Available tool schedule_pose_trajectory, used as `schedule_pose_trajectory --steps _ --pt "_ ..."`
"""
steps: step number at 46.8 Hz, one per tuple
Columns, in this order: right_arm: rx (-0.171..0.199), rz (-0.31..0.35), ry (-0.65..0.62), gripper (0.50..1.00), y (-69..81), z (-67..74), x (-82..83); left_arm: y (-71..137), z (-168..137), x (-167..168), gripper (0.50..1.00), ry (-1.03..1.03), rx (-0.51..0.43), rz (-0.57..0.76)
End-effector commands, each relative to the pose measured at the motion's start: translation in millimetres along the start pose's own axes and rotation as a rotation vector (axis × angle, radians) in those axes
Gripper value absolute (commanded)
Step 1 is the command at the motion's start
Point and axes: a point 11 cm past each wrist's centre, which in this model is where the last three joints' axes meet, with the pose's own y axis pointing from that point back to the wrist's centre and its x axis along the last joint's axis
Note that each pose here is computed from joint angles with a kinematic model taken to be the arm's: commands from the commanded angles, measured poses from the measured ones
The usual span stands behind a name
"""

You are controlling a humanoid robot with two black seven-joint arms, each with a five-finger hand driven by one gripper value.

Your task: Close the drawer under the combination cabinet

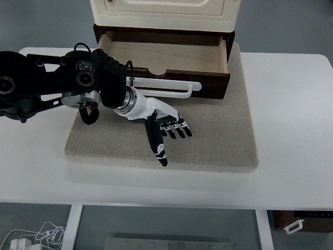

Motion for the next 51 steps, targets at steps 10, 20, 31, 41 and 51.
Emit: schedule_pose_trajectory --steps 10,20,31,41,51 --pt "0.000 -0.001 0.000 0.952 0.0 0.0 -0.2 -2 1 19 0.996 0.022 0.014 0.045" --pt "0.000 -0.001 0.000 0.952 0.0 0.0 -0.2 0 -3 32 0.996 0.037 0.029 0.079" --pt "0.000 0.001 0.000 0.952 0.0 0.0 0.3 1 -9 40 0.996 0.058 0.039 0.099" --pt "0.000 0.001 0.000 0.952 0.0 0.0 0.3 3 -18 55 0.994 0.092 0.057 0.136" --pt "0.000 -0.001 0.000 0.952 0.0 0.0 -0.2 7 -26 72 0.994 0.126 0.071 0.177"
